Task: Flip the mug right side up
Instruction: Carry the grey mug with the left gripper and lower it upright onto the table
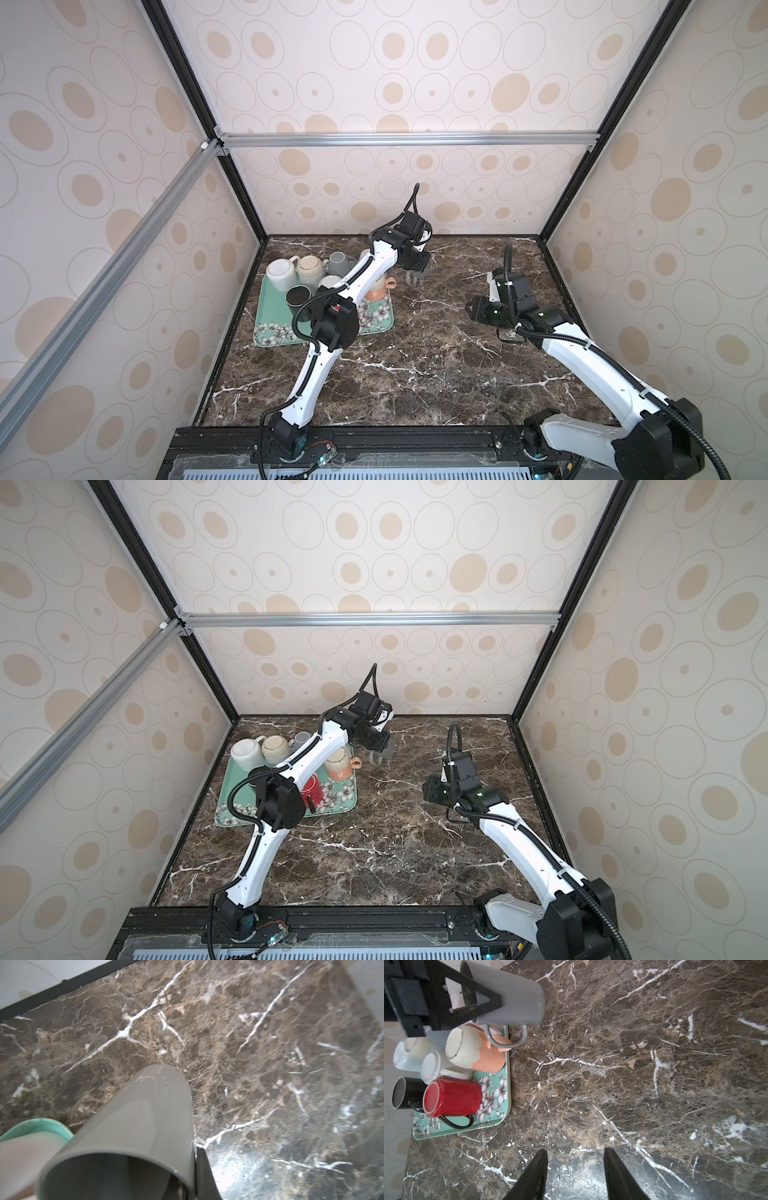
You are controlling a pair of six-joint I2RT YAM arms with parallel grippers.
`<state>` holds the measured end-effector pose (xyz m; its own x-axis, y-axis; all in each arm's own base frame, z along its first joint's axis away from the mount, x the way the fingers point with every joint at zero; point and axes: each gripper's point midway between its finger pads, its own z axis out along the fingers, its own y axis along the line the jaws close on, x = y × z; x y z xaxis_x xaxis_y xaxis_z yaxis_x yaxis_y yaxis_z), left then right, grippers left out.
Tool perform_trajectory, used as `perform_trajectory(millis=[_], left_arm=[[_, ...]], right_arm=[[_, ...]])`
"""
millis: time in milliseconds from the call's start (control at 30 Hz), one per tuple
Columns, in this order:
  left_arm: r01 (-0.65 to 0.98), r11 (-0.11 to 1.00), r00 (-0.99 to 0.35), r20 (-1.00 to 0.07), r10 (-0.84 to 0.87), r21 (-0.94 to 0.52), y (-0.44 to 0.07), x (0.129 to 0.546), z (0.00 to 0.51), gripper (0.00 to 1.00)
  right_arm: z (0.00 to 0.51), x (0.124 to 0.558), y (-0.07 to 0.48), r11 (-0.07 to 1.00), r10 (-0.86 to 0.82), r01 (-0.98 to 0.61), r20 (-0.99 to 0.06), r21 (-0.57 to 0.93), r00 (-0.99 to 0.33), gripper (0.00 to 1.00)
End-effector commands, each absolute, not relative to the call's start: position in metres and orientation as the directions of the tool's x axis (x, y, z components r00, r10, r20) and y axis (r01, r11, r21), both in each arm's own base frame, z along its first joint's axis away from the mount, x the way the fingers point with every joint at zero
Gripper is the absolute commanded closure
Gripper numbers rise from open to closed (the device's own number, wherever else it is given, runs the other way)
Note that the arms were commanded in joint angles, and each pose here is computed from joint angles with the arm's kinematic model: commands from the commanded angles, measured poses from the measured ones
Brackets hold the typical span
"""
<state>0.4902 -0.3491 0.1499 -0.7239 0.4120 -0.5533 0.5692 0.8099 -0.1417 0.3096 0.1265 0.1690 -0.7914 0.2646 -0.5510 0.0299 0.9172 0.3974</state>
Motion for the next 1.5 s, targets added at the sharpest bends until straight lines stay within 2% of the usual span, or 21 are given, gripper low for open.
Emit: perform_trajectory(millis=[0,167,767,900,1067,1133,1467], left_arm=[[0.607,0.794,-0.631,-0.613,0.476,-0.008,-0.342,0.497,0.185,1.0],[0.612,0.79,-0.628,-0.58,0.518,0.043,-0.335,0.499,0.17,1.0],[0.639,0.767,-0.644,-0.51,0.57,0.05,-0.343,0.486,0.136,1.0],[0.639,0.767,-0.641,-0.511,0.572,0.057,-0.342,0.488,0.135,0.94],[0.637,0.768,-0.634,-0.521,0.572,0.067,-0.344,0.491,0.135,0.75],[0.64,0.766,-0.63,-0.53,0.568,0.06,-0.346,0.493,0.136,0.71],[0.629,0.775,-0.607,-0.585,0.538,0.06,-0.352,0.502,0.153,0.65]], right_arm=[[0.162,0.302,0.122,0.924,0.25,0.033,-0.534,0.382,-0.808,0.52],[0.161,0.3,0.121,0.924,0.25,0.035,-0.531,0.382,-0.809,0.52],[0.156,0.302,0.133,0.903,0.259,0.031,-0.483,0.429,-0.836,0.52],[0.156,0.305,0.136,0.901,0.255,0.029,-0.475,0.432,-0.842,0.52],[0.155,0.306,0.137,0.9,0.256,0.03,-0.471,0.435,-0.844,0.52],[0.154,0.307,0.138,0.899,0.259,0.033,-0.468,0.437,-0.845,0.52],[0.153,0.306,0.136,0.902,0.255,0.036,-0.466,0.43,-0.847,0.52]])
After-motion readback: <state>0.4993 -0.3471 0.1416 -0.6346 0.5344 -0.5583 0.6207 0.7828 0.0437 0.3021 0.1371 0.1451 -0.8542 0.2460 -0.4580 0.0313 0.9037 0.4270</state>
